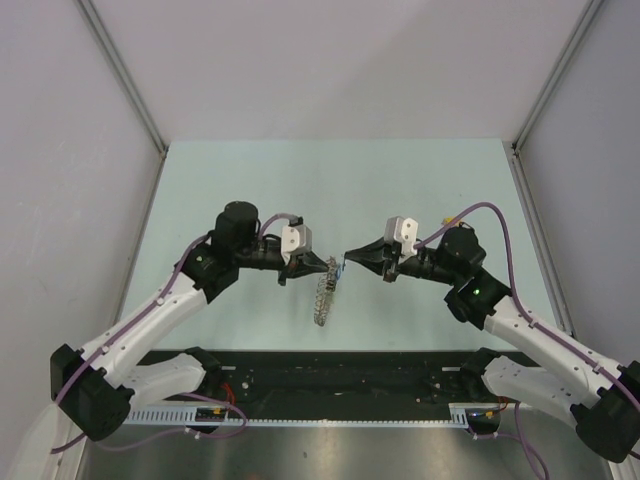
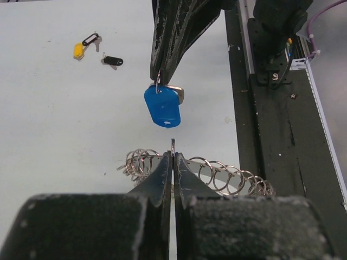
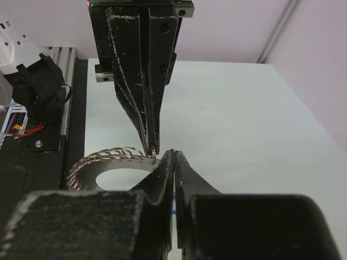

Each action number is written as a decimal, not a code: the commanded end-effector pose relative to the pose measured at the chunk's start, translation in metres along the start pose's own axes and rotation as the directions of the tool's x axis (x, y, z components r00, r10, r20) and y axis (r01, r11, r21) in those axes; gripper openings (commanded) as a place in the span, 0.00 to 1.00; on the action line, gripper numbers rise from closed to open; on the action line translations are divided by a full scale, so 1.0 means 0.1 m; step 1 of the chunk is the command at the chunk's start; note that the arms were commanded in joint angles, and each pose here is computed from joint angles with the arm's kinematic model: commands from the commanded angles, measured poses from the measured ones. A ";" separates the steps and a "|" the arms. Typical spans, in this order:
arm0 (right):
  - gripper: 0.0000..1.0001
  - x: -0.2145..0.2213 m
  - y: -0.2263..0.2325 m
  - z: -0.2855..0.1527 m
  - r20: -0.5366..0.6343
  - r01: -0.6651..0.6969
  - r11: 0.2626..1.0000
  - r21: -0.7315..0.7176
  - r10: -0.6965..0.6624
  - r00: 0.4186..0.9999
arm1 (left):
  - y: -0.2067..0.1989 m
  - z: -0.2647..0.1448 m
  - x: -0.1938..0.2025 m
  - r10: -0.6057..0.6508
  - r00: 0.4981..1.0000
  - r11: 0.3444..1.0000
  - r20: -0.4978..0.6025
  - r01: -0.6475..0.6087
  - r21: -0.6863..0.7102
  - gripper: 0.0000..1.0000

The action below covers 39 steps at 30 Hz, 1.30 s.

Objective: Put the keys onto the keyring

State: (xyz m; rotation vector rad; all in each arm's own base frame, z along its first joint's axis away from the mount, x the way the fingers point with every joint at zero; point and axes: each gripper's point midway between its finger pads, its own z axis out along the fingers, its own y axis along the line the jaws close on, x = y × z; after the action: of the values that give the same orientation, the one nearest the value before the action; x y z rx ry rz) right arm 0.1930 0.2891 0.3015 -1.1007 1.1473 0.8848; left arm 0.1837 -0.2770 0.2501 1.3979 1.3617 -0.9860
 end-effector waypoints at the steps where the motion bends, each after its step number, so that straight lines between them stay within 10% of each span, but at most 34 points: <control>1: 0.00 -0.15 0.09 0.00 0.060 0.059 0.997 -0.057 -0.055 0.997 | -0.07 0.01 -0.19 0.105 0.993 0.994 0.060 -0.107 0.028 0.00; 39: 0.00 0.19 0.22 0.16 -0.047 0.090 0.990 -0.105 -0.096 0.994 | -0.09 0.01 -0.19 0.096 0.993 0.995 0.061 -0.097 0.011 0.00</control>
State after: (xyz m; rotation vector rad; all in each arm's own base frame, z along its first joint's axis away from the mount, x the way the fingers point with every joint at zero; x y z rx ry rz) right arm 0.1777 0.3087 0.2710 -1.2600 1.1281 0.8775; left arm 0.1757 -0.2788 0.2483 1.4096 1.3472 -0.9754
